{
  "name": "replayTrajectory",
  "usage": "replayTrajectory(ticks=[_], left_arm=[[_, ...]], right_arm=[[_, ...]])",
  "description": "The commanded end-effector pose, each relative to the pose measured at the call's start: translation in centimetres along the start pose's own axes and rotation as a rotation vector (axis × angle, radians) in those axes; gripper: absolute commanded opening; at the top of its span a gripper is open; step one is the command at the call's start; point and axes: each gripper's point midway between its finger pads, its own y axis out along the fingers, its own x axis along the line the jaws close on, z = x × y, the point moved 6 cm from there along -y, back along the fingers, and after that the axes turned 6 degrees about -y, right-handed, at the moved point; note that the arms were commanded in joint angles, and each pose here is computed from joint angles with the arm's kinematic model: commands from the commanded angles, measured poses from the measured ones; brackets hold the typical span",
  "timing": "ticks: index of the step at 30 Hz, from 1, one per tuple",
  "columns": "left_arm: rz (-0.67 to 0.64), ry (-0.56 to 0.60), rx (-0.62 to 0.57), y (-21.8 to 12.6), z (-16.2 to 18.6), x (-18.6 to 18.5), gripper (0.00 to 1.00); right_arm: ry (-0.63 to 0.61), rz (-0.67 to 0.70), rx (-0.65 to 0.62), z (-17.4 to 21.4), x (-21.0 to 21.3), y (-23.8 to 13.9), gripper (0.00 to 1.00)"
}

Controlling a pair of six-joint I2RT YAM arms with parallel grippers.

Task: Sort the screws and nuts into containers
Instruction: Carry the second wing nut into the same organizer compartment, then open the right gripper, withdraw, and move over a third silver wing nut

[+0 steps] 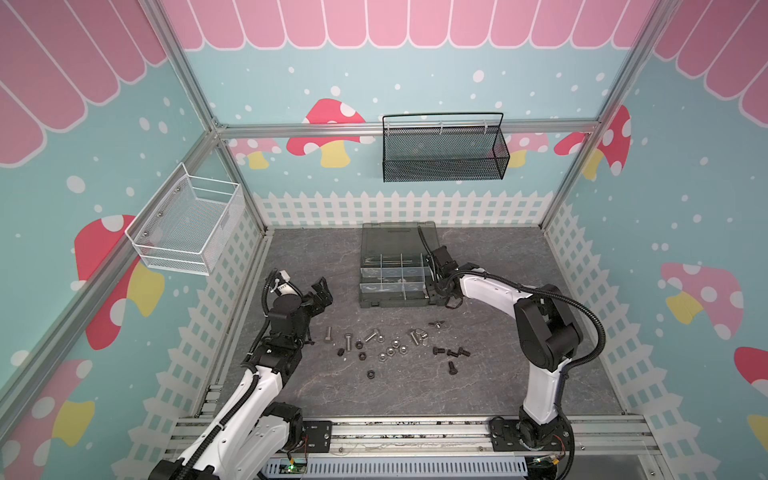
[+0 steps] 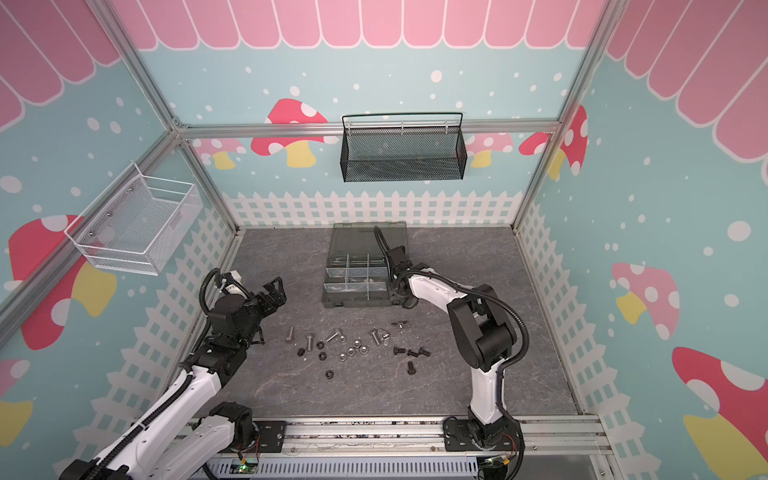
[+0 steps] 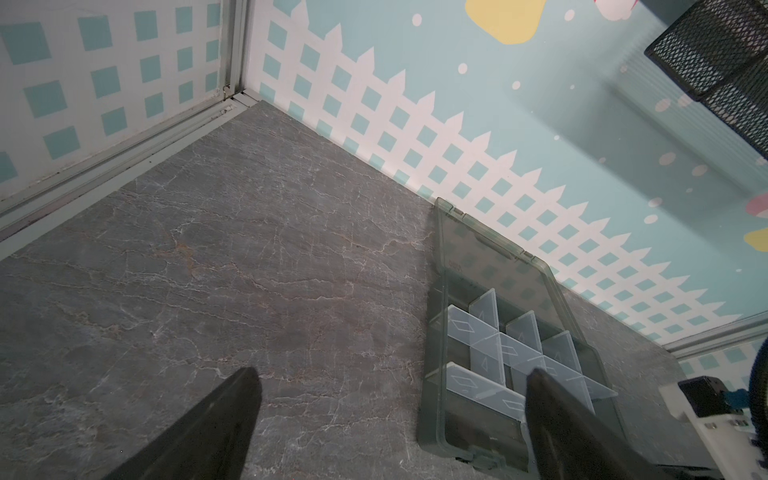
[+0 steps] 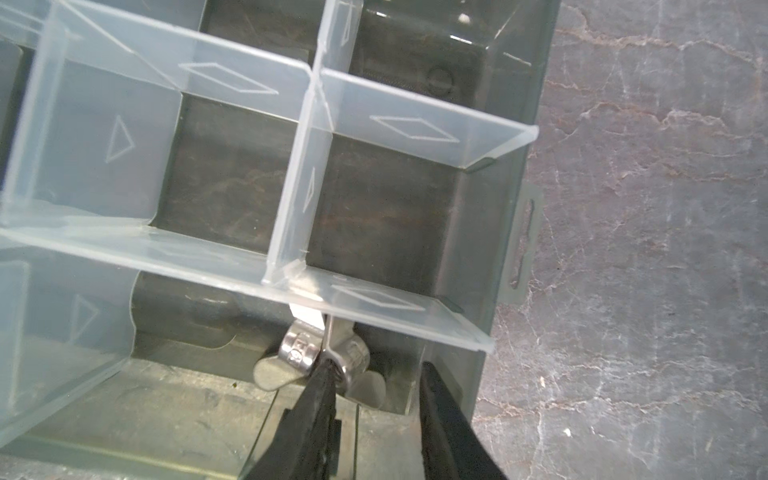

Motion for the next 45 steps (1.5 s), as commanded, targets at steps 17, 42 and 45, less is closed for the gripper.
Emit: replayTrajectory(ticks=[17, 42, 45], left_arm=[[-0.016, 0.02, 0.003, -0.5, 0.0, 0.2, 1.0], [0.0, 0.0, 0.034, 0.7, 1.0, 0.1, 1.0], [-0.004, 0.0, 0.026, 0.6, 0.9, 0.2, 1.0]], right_arm=[[0.143, -0.028, -0.048, 3.0, -0.8, -4.9, 0.64], [0.284, 0.062, 0.016, 7.8, 1.3, -3.6, 0.98], [0.286, 0.077, 0.016, 7.7, 1.2, -3.3, 0.98]])
